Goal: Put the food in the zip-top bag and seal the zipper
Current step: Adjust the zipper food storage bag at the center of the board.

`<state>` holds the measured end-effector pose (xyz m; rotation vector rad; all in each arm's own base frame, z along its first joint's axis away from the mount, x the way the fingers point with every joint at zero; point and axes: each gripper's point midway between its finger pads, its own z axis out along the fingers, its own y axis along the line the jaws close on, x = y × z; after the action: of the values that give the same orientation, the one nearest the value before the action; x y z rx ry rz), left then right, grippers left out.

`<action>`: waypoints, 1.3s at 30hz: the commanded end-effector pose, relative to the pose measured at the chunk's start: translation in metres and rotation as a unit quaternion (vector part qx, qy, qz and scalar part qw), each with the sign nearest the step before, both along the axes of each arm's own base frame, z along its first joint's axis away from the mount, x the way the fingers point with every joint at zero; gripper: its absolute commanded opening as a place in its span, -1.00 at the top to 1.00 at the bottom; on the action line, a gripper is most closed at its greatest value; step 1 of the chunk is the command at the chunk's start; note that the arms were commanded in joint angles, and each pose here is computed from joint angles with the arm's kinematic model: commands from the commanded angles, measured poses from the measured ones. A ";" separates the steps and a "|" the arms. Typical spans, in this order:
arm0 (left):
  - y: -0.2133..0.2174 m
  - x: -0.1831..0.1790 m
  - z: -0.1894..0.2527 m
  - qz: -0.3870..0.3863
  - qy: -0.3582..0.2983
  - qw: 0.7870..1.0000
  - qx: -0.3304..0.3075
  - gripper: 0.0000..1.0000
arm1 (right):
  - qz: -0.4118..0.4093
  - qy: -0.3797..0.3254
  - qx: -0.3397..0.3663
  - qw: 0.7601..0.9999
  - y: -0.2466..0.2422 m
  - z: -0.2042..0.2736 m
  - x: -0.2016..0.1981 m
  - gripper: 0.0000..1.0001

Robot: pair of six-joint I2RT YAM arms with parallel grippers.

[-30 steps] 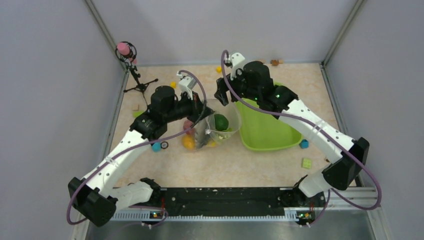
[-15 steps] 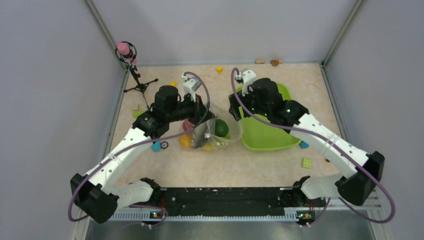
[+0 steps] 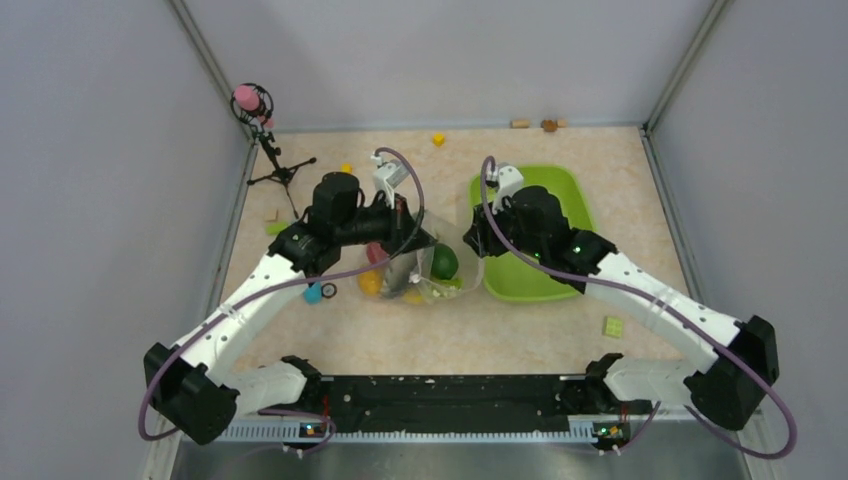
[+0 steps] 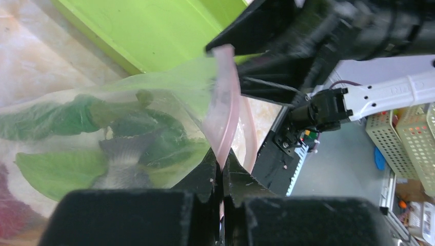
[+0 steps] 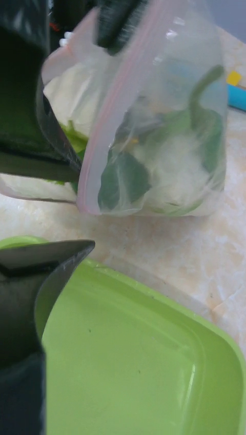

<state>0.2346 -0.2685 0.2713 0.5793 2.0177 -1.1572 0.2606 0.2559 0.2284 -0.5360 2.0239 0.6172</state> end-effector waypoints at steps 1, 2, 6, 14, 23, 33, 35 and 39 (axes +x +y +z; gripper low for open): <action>-0.010 -0.007 0.011 -0.042 -0.006 0.999 -0.029 1.00 | -0.054 -0.015 0.043 0.997 0.023 0.022 0.037 0.54; -0.010 -0.008 0.011 -0.046 -0.007 0.999 -0.027 1.00 | -0.052 -0.014 0.048 0.997 0.027 0.026 0.039 0.78; -0.008 -0.008 0.019 -0.051 -0.025 0.998 -0.017 1.00 | -0.026 -0.014 0.076 0.997 0.039 0.056 0.034 1.00; 0.014 -0.012 0.035 -0.006 -0.078 0.997 -0.004 -0.90 | -0.048 0.032 0.068 0.996 0.038 0.070 0.033 1.00; 0.037 -0.038 0.018 0.036 -0.189 0.980 -0.041 -0.96 | -0.128 0.048 0.040 0.990 0.030 0.086 0.059 1.00; 0.028 -0.045 -0.006 0.040 -0.309 0.948 -0.059 -0.91 | -0.135 0.063 0.027 0.988 0.028 0.081 0.058 1.00; 0.025 -0.046 -0.003 0.037 -0.326 0.942 -0.073 -0.88 | -0.131 0.065 0.030 0.989 0.029 0.081 0.056 1.00; 0.014 -0.045 -0.001 0.022 -0.350 0.932 -0.096 -0.76 | -0.128 0.065 0.039 0.989 0.029 0.081 0.053 1.00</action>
<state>0.1807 -0.2462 0.2237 0.7419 1.5354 -0.9363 0.3151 0.2772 0.2815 -0.2080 2.2169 0.5032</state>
